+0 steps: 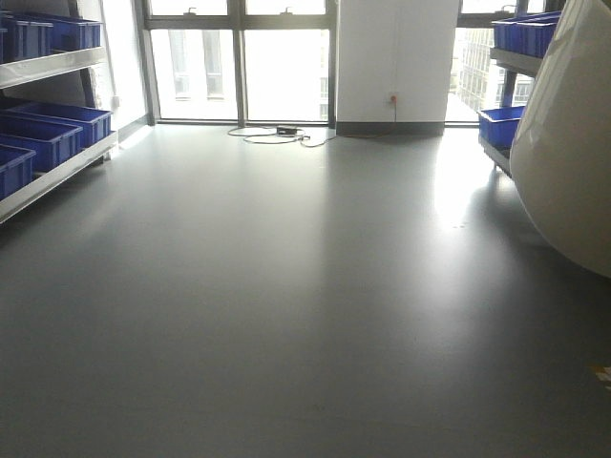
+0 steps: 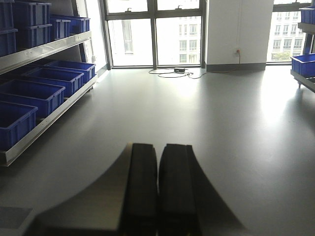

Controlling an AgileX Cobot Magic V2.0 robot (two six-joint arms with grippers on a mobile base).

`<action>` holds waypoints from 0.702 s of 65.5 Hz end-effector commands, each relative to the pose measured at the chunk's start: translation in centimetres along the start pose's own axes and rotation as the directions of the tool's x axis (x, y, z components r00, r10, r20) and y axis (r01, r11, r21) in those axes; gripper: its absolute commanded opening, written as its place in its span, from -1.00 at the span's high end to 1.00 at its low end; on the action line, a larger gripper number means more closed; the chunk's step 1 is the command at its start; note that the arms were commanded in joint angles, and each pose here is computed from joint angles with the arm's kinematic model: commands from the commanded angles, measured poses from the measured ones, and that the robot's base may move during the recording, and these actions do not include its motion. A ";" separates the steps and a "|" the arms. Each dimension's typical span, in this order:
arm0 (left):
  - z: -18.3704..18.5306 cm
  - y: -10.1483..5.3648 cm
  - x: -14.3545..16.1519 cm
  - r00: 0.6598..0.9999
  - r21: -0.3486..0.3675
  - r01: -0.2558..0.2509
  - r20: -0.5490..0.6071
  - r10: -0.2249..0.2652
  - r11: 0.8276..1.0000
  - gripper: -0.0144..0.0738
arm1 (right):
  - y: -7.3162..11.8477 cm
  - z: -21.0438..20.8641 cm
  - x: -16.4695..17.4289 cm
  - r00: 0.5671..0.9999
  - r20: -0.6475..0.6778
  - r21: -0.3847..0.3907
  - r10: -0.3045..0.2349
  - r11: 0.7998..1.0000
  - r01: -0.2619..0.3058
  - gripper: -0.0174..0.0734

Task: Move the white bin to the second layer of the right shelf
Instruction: 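Drive the base across the room toward the windows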

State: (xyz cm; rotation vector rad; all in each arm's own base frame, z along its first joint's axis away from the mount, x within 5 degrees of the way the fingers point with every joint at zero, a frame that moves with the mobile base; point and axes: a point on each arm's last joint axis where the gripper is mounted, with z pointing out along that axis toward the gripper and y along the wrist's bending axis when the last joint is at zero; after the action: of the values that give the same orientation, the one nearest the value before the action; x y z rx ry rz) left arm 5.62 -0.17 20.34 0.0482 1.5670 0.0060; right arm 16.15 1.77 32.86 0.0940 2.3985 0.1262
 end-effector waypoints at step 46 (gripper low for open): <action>0.0 0.1 0.4 0.998 -0.009 0.009 0.063 -0.008 1.000 0.48 | 0.2 -0.9 -1.2 0.995 0.103 -0.017 0.001 1.000 0.001 0.49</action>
State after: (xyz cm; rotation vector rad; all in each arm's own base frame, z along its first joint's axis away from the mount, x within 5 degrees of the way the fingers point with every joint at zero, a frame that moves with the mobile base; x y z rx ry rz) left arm 5.62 -0.17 20.34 0.0482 1.5670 0.0060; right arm 16.15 1.77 32.86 0.0940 2.3985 0.1262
